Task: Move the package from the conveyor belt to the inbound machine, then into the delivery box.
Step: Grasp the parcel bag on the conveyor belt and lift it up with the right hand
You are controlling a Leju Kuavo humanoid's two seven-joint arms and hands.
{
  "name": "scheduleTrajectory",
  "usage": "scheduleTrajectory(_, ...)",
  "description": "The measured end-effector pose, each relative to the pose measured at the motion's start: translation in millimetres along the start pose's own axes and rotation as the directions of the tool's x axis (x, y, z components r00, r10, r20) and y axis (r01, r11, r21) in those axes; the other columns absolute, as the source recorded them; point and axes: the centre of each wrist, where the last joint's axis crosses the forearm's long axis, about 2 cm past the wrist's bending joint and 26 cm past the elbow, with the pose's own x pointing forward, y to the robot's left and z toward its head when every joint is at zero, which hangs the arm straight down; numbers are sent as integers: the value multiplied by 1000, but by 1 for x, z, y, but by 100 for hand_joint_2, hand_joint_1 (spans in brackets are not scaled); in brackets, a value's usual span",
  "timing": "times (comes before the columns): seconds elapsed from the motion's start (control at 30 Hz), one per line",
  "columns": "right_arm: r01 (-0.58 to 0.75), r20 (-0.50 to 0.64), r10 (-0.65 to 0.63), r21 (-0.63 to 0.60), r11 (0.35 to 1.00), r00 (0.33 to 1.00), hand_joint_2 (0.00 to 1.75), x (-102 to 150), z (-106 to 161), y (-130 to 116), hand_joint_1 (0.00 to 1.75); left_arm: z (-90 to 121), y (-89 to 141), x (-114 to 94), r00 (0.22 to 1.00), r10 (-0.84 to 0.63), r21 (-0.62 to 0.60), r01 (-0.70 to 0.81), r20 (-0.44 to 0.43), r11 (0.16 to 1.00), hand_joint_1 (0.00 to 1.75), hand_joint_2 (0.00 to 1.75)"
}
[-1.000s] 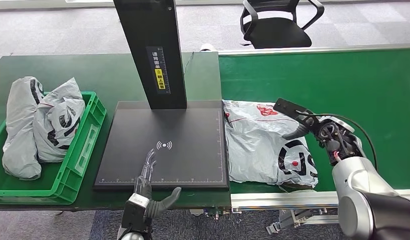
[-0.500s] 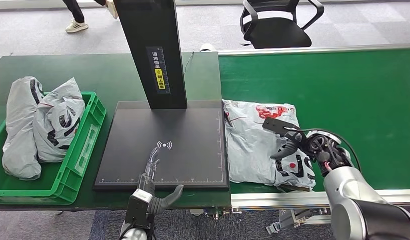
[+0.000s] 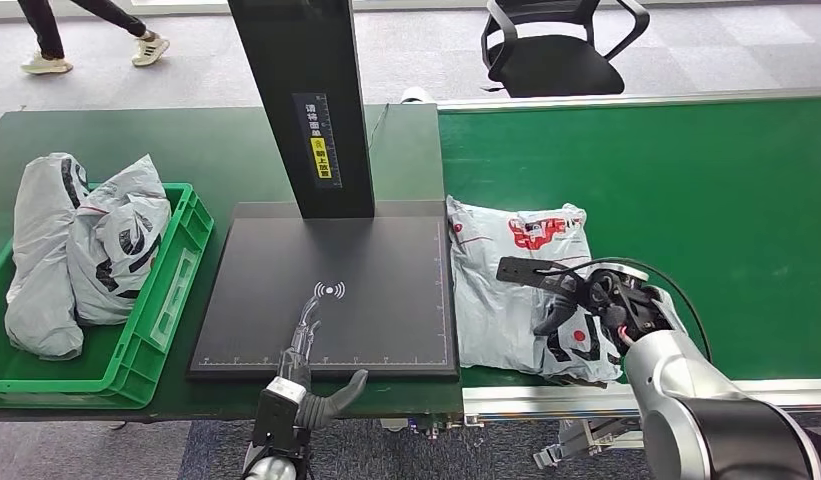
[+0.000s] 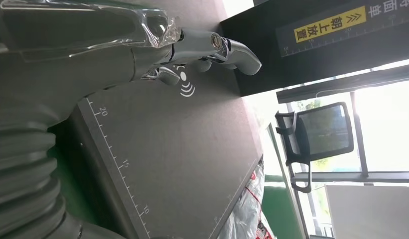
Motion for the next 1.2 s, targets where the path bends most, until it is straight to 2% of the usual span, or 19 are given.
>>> scheduleTrajectory(0.13, -92, -48, 92, -8, 996, 995, 175, 5, -7, 10, 9, 0, 0, -1, 1000, -1, 5, 1, -5, 1000, 0, 175)
scheduleTrajectory(0.27, -126, -60, 126, -1, 992, 990, 175, 9, -9, 13, 9, 1, 0, -2, 1000, 0, 3, 1, -9, 1000, 0, 175)
scheduleTrajectory(0.4, -144, -65, 143, 2, 990, 988, 175, 11, -10, 14, 171, 1, -1, -2, 1000, -1, 2, 1, -12, 1000, 0, 175)
scheduleTrajectory(0.97, -338, -130, 342, 52, 940, 931, 175, 32, -12, 18, 175, 1, 0, -2, 1000, -10, 20, 11, -29, 1000, 0, 175)
scheduleTrajectory(1.1, -328, -79, 322, -64, 943, 943, 175, 41, -14, 19, 175, 1, 0, -2, 1000, -5, 22, 6, -26, 1000, 0, 175)
scheduleTrajectory(1.2, -248, 32, 267, -274, 929, 963, 175, 48, -15, 18, 175, 4, 1, -1, 1000, 0, 31, 1, -23, 1000, 0, 175)
